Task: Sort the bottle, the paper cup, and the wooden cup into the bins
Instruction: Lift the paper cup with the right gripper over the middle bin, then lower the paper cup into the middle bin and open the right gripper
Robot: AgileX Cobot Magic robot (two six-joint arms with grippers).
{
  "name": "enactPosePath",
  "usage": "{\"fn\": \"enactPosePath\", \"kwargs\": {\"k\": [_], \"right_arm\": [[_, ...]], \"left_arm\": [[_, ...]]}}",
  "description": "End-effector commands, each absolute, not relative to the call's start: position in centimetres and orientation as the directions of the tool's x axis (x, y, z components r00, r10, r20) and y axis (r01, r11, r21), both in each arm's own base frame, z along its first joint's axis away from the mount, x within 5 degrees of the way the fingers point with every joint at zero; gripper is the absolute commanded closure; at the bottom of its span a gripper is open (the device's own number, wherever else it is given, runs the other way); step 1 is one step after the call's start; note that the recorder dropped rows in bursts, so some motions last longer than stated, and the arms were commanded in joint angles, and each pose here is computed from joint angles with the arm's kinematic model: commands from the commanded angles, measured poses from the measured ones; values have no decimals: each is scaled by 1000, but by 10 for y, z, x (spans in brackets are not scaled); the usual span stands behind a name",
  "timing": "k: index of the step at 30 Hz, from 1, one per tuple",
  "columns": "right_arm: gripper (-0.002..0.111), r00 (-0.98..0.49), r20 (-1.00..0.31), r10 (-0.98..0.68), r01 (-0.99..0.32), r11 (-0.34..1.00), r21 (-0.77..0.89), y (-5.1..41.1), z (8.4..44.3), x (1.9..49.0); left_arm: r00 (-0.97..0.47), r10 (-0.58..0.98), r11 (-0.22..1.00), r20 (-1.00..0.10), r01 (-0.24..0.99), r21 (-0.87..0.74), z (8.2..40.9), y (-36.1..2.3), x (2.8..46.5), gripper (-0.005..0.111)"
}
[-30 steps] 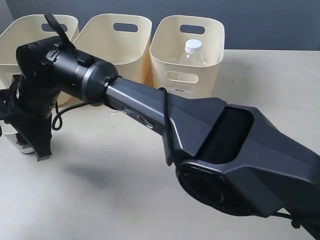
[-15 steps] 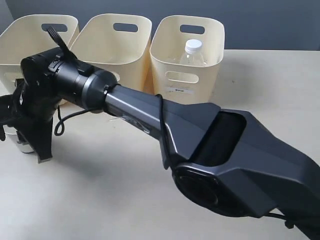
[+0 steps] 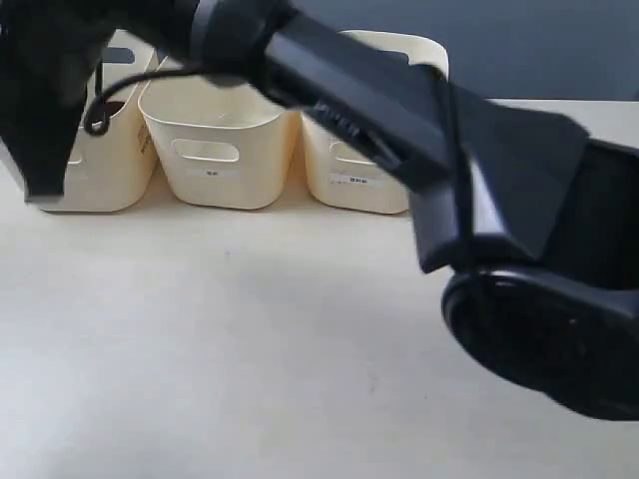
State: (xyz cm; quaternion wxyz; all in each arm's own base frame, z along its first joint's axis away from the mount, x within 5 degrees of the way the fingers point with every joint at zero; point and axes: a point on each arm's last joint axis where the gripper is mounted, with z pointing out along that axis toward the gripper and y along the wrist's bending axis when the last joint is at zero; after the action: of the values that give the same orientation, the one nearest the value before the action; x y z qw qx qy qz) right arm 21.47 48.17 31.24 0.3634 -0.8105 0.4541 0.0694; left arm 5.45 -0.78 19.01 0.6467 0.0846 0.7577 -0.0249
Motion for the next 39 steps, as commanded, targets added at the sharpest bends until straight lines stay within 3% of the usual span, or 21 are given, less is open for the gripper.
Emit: {"fn": "enactPosePath", "kwargs": {"k": [1,6,11,16,24,39], "right_arm": [[109,471,-565,-678,-840,-147,-523,448,359,245],[109,249,-673,-697,-902,85,-423,414,359,305],[109,48,-701,-712,-931,223,-290,393,317,360],[109,-38,-724,-688,-918,310,-247,391,275,393],[109,-84,-728,-680,-911,349,-220,398,227,410],[109,-98,-666,-740,-920,323,-224,397,200,413]], "left_arm": [[-138,93,984,-986,162,71,192,-8,55,107],[-138,93,984,-986,162,71,192,-8,55,107],[-138,93,984,-986,162,71,192,-8,55,107],[-138,93,984,-986,162,71,192,-8,55,107],[-138,93,984,-986,162,71,192,-8,55,107],[-138,93,984,-986,162,71,192,-8,55,107]]}}
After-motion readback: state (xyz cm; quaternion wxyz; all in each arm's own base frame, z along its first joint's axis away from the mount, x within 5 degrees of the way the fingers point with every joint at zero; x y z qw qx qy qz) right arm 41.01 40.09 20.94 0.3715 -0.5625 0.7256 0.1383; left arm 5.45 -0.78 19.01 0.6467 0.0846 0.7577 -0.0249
